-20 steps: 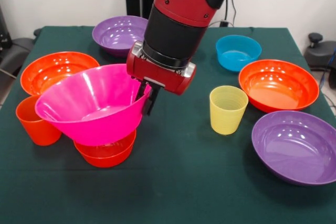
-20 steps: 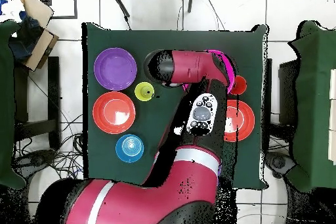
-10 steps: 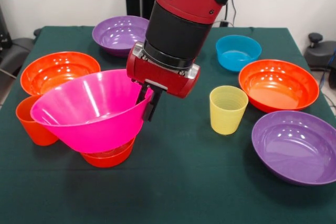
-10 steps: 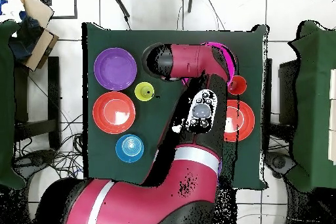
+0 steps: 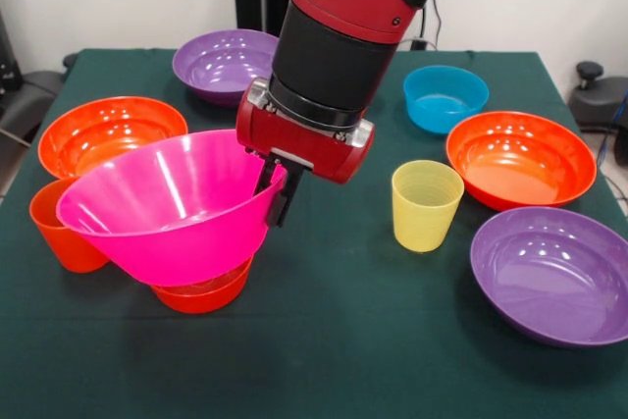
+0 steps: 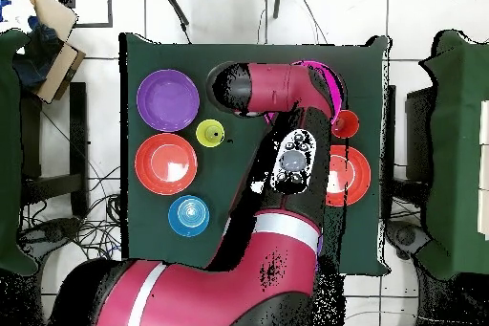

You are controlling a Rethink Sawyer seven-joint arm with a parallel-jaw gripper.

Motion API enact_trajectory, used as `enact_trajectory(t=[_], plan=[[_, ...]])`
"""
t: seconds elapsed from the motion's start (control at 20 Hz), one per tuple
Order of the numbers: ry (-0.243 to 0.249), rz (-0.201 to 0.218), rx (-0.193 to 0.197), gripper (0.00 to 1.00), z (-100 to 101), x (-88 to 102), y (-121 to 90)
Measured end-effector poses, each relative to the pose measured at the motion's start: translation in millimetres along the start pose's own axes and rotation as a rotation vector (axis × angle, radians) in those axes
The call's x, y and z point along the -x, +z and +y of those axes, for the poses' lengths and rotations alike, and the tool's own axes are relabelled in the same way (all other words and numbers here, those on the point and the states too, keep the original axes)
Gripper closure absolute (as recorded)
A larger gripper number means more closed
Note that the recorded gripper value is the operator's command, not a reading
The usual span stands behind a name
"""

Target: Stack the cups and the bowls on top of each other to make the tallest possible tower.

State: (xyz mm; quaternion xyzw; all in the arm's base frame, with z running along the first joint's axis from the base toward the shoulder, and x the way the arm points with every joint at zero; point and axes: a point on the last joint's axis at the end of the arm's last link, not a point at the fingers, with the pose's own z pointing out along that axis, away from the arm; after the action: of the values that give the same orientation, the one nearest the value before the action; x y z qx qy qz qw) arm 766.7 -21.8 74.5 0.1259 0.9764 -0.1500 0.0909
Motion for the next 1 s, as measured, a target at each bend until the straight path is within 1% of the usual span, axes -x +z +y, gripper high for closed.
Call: enact_trajectory(t=[0.3, 0.35, 0.5, 1.0], plan=[[0.0, 0.032, -0.006, 1.0, -0.8, -4.3, -0.1], [0.0, 0.047, -0.009, 1.0, -1.2, -6.2, -0.2], [0.0, 0.057, -0.011, 1.0, -1.5, -7.6, -0.3], [0.002, 0.054, -0.01, 1.0, -2.3, -5.9, -3.6]])
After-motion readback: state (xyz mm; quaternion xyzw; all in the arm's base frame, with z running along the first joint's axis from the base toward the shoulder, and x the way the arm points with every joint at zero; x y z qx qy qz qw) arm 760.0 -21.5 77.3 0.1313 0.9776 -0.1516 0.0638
